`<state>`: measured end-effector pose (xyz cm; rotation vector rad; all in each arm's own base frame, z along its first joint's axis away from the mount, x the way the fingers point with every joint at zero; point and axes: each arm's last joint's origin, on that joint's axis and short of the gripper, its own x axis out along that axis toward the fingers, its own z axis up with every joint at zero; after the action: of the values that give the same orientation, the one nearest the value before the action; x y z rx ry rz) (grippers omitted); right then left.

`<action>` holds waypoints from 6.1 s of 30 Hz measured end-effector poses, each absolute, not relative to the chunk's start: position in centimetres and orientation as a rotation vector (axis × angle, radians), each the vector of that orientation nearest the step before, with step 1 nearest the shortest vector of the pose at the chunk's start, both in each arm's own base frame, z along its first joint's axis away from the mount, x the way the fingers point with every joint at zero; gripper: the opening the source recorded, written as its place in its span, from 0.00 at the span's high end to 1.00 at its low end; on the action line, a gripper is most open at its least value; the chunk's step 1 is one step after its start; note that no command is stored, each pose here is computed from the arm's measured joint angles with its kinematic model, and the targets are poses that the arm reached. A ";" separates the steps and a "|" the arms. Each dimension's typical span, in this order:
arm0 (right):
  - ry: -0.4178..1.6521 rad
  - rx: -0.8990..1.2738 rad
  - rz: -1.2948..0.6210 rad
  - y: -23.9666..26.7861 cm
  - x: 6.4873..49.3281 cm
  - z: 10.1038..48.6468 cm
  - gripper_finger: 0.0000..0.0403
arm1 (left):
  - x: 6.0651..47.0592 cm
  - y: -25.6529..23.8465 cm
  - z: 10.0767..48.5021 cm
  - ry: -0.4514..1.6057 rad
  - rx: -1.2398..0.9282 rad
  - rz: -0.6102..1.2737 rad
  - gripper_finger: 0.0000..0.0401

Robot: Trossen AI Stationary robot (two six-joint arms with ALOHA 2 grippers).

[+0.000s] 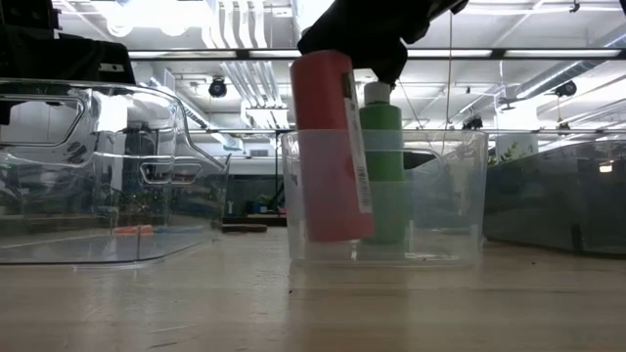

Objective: Pick & Place Paint Supplies
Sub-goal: Put the pink bottle into the white transparent bin, then put the small red bottle into the white transparent bin

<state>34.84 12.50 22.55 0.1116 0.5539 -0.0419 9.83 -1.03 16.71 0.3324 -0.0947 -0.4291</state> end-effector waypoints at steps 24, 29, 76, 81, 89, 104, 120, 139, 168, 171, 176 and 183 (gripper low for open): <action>0.549 0.132 -0.039 12.5 34.9 22.6 0.59 | 9.8 -1.0 16.7 -0.095 0.332 -0.429 0.91; 0.552 0.130 -0.039 12.5 34.9 22.6 0.57 | 9.8 -1.0 16.7 -0.095 0.332 -0.429 0.91; 0.507 -0.076 0.039 -9.9 32.6 26.3 0.56 | 9.8 -1.0 16.7 -0.095 0.332 -0.429 0.91; 0.509 0.013 0.027 -12.7 32.7 24.7 0.56 | 9.8 -1.0 16.7 -0.095 0.332 -0.429 0.91; 0.514 0.171 0.043 -15.4 33.3 21.9 0.56 | 9.8 -1.0 16.7 -0.095 0.332 -0.429 0.91; 0.526 0.134 0.035 -16.0 34.0 20.3 0.37 | 9.8 -1.0 16.7 -0.095 0.332 -0.429 0.91; 0.587 0.155 0.011 -16.3 34.4 18.1 0.37 | 9.8 -1.0 16.7 -0.095 0.333 -0.429 0.91; 0.619 0.129 -0.005 -15.7 34.5 17.9 0.37 | 9.8 -1.0 16.7 -0.095 0.333 -0.428 0.91; 0.593 0.083 0.000 -15.5 35.0 19.0 0.37 | 9.8 -1.0 16.7 -0.095 0.332 -0.429 0.91; 0.588 0.081 0.001 -15.4 35.1 19.1 0.37 | 9.8 -1.0 16.7 -0.094 0.332 -0.428 0.91; 0.609 0.093 0.008 -15.1 34.9 18.5 0.37 | 9.8 -1.0 16.7 -0.095 0.332 -0.429 0.91; 0.619 0.101 0.017 -14.7 34.9 18.2 0.37 | 9.8 -1.0 16.7 -0.095 0.333 -0.428 0.91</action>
<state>34.86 -14.67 18.25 0.1012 0.6187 0.0172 9.82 -1.02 16.72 0.3327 -0.0948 -0.4284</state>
